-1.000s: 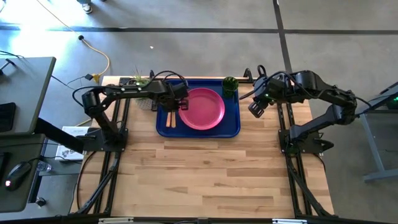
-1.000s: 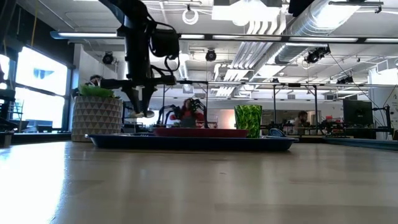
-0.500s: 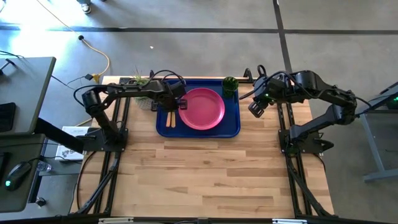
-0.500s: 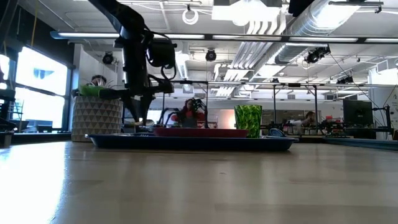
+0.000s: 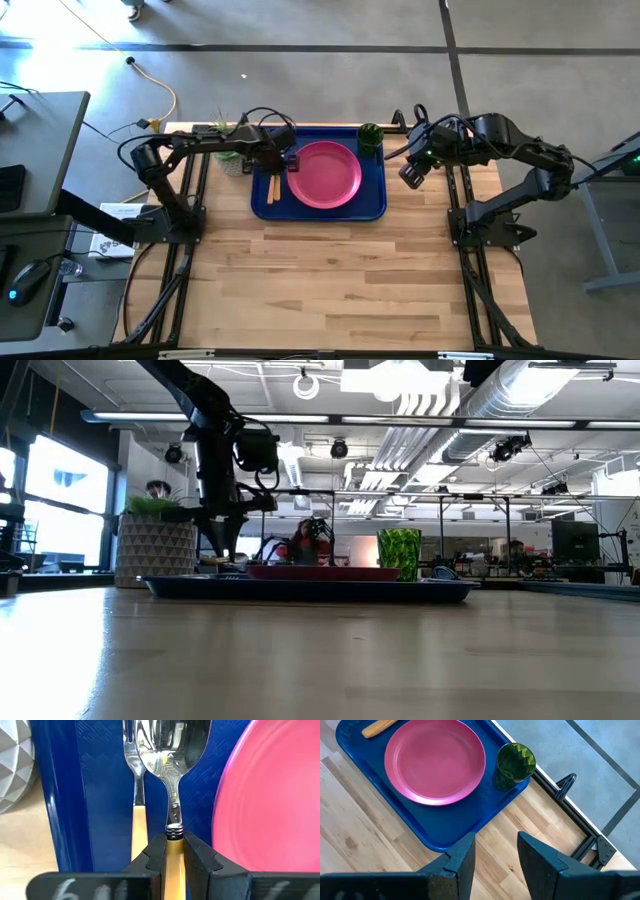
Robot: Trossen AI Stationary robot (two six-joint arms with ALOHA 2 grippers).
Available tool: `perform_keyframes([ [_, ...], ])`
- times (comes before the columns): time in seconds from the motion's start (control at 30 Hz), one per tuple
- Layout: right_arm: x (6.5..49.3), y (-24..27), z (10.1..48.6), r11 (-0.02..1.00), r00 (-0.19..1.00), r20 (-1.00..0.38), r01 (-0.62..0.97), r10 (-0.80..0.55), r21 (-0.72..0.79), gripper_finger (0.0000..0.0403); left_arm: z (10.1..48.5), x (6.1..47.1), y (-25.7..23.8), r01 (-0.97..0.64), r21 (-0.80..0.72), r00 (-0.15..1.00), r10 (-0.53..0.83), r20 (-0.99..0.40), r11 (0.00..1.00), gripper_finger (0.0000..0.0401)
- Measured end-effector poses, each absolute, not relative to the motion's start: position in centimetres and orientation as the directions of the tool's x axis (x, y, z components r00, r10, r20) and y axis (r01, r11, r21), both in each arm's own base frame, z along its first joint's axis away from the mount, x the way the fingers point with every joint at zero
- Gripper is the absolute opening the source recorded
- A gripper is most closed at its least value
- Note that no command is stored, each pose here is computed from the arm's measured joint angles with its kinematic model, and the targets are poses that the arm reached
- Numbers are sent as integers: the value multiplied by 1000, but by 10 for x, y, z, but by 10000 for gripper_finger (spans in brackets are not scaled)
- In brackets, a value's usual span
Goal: Pick and place plate/cup/fork/spoon on tray
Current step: Put the orange spoon on the left of the pink plate on the blue tray
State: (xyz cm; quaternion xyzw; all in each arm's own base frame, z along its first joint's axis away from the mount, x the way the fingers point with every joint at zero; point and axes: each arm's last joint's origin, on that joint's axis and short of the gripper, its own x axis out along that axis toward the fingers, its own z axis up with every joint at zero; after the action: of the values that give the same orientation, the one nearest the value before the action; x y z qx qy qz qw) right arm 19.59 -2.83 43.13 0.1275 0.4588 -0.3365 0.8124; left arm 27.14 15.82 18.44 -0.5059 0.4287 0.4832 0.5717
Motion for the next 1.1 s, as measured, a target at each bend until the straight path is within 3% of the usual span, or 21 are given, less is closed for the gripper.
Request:
perform_keyframes([
  [0.23,196,-28,431,739,356,-830,667,-430,-97,138,178,277,161,-979,-200,202,100,-974,32,35],
  [1.1,196,-28,431,731,356,-830,676,-430,-89,138,144,287,166,-988,-153,154,40,-987,36,35],
])
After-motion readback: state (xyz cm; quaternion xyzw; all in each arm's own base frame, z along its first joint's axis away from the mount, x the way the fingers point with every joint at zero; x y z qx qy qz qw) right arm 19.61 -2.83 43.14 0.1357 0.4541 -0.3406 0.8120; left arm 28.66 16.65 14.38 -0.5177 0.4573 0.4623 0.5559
